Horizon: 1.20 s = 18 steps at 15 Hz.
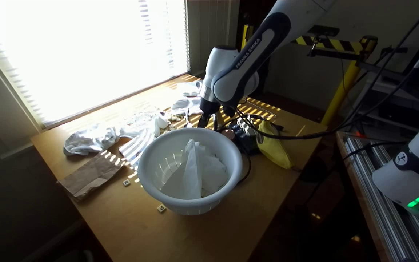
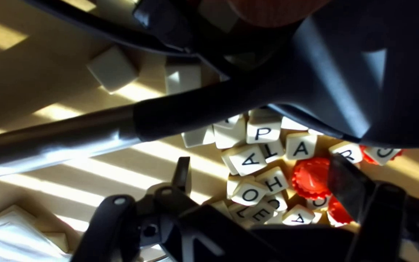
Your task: Pick up two objects from the table and put them inside the banana purse.
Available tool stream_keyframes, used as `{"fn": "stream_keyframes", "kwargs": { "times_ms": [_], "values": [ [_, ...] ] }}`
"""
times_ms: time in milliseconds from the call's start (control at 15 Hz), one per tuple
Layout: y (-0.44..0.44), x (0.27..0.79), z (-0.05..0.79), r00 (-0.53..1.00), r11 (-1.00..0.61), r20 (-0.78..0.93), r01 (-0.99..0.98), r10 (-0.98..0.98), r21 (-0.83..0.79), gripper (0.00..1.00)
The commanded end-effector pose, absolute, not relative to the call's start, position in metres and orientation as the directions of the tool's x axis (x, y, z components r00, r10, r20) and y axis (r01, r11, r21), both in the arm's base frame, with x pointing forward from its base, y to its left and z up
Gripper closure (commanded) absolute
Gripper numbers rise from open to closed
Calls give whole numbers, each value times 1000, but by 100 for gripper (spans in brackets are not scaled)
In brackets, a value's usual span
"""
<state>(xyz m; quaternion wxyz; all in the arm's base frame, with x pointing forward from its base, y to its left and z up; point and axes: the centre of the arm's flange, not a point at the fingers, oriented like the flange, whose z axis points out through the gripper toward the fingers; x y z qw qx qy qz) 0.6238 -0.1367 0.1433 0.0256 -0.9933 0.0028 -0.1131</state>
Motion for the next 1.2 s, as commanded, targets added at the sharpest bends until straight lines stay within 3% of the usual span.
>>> {"fn": "stream_keyframes", "kwargs": {
  "times_ms": [0, 400, 1000, 1067, 1133],
  "values": [
    [-136, 633, 144, 969, -998, 241, 56, 52, -7, 2],
    [-128, 634, 144, 967, -986, 204, 134, 152, 99, 0],
    [-129, 628, 136, 975, -993, 187, 116, 118, 26, 0],
    [-130, 628, 135, 976, -993, 185, 112, 115, 25, 1],
    [-131, 628, 134, 976, -994, 185, 110, 113, 25, 8]
  ]
}}
